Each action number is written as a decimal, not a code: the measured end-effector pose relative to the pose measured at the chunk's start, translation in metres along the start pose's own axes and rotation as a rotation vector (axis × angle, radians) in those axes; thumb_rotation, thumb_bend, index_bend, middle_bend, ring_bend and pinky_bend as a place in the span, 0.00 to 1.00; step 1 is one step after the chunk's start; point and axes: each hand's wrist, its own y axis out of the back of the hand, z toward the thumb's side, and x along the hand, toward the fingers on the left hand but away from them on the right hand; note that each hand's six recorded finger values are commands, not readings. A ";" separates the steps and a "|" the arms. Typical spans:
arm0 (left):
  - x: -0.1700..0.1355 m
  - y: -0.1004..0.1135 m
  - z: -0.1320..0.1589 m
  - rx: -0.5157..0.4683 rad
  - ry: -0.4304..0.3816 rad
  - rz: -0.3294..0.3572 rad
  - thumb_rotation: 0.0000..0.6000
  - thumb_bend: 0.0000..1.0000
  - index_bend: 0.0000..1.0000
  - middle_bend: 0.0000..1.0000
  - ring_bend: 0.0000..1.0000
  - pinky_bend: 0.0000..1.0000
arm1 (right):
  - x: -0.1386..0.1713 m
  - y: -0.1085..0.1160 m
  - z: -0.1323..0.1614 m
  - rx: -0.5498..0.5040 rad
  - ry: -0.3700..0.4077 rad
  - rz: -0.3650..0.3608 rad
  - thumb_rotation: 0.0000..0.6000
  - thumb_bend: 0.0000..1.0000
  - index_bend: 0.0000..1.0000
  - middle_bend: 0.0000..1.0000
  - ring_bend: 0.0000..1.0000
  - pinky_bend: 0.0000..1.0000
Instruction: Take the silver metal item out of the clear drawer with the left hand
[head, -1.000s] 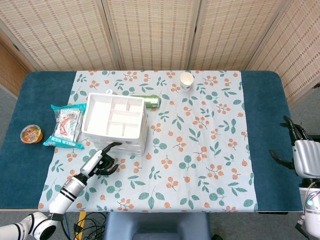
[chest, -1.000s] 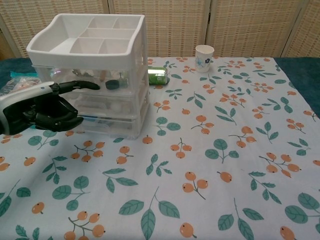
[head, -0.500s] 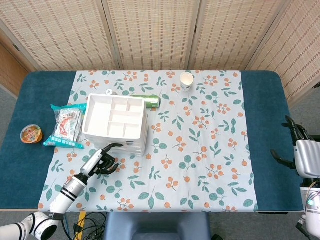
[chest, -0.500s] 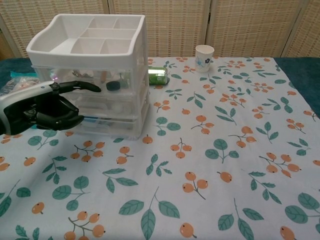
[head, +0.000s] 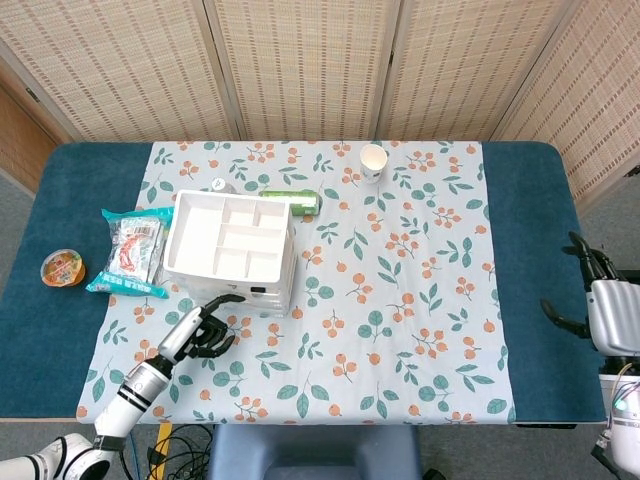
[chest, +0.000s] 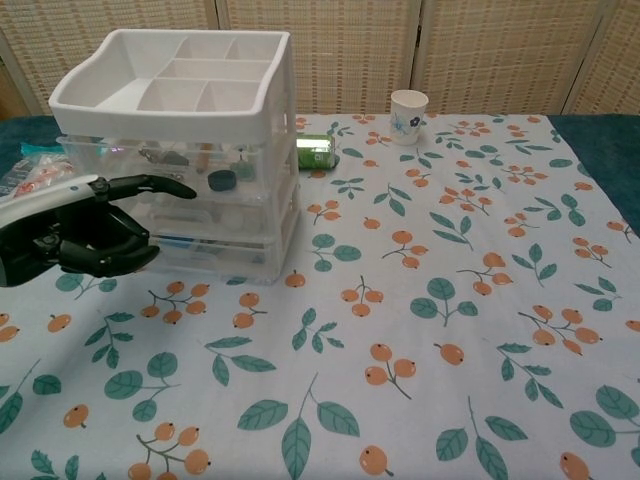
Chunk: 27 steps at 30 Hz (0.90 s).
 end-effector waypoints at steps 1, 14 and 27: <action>-0.001 0.000 0.000 -0.001 0.000 0.000 1.00 0.42 0.24 0.88 0.91 1.00 | 0.000 0.000 0.000 0.000 -0.001 0.001 1.00 0.26 0.00 0.22 0.21 0.36; -0.016 0.003 0.006 0.071 -0.029 0.025 1.00 0.42 0.24 0.88 0.91 1.00 | 0.001 0.001 0.000 0.001 -0.003 0.001 1.00 0.26 0.00 0.22 0.21 0.36; -0.026 0.048 0.032 0.348 -0.043 0.140 1.00 0.42 0.23 0.88 0.91 1.00 | 0.003 0.008 0.000 -0.003 -0.002 -0.020 1.00 0.26 0.00 0.22 0.21 0.36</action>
